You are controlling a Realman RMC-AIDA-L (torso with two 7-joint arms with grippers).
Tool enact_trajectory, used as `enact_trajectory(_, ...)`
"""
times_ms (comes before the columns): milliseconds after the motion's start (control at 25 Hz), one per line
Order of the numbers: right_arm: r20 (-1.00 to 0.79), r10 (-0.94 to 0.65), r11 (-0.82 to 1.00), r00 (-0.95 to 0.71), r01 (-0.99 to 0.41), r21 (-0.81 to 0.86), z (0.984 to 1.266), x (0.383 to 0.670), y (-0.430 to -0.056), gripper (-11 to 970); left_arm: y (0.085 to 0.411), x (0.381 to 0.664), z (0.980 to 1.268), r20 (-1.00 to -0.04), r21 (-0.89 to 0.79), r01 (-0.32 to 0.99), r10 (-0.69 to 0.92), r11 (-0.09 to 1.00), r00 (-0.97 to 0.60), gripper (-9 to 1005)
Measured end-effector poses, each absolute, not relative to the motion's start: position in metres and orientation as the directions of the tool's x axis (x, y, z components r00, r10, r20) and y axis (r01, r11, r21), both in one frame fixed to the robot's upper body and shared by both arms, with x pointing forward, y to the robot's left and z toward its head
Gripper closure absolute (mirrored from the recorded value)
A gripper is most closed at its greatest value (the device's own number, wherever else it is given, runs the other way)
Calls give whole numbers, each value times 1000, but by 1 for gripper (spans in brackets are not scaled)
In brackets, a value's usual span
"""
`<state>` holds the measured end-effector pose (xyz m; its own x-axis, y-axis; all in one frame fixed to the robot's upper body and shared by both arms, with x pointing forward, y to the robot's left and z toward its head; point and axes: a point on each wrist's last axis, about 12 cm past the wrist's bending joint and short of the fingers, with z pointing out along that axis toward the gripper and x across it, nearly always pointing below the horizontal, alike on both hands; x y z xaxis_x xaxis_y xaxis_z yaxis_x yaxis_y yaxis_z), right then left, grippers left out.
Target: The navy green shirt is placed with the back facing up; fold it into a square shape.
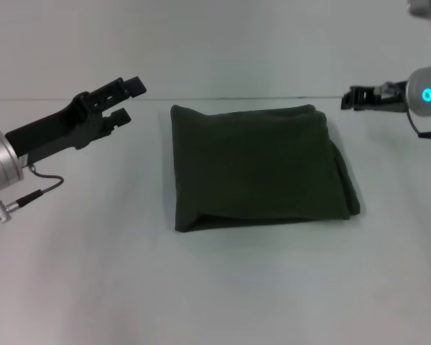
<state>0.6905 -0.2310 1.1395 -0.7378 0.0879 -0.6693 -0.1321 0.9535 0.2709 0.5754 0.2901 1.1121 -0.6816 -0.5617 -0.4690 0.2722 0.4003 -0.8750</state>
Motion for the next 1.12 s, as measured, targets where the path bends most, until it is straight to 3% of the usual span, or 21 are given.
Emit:
enact_trajectory(240,-636,135,894,-760,-183,409,1133,683,-222,735,293,574,1111,-467,-876,266,-569,403,-677,75)
enact_trajectory(560,-617,85,937,-782,-148,317,1097,678,-204,739,292,576,1111,-467,-876,266,-570,401,-676,75)
enact_trajectory(800,-637,148,897,-757,-169,409,1135,676,-229,742,296,574,1110,-466,-874,260,-561,410,-684,76)
enact_trajectory(960,-663,193,742,-723,-335,581,1158,647,-252,743,300,564,1104,-452,-868,251,-471,428,-757,76)
enact_trajectory(1120,-676,279,551,-682,-463,694,1153,608,-288,695,298,548,1100,-382,-885,229,-351,405,-855,76)
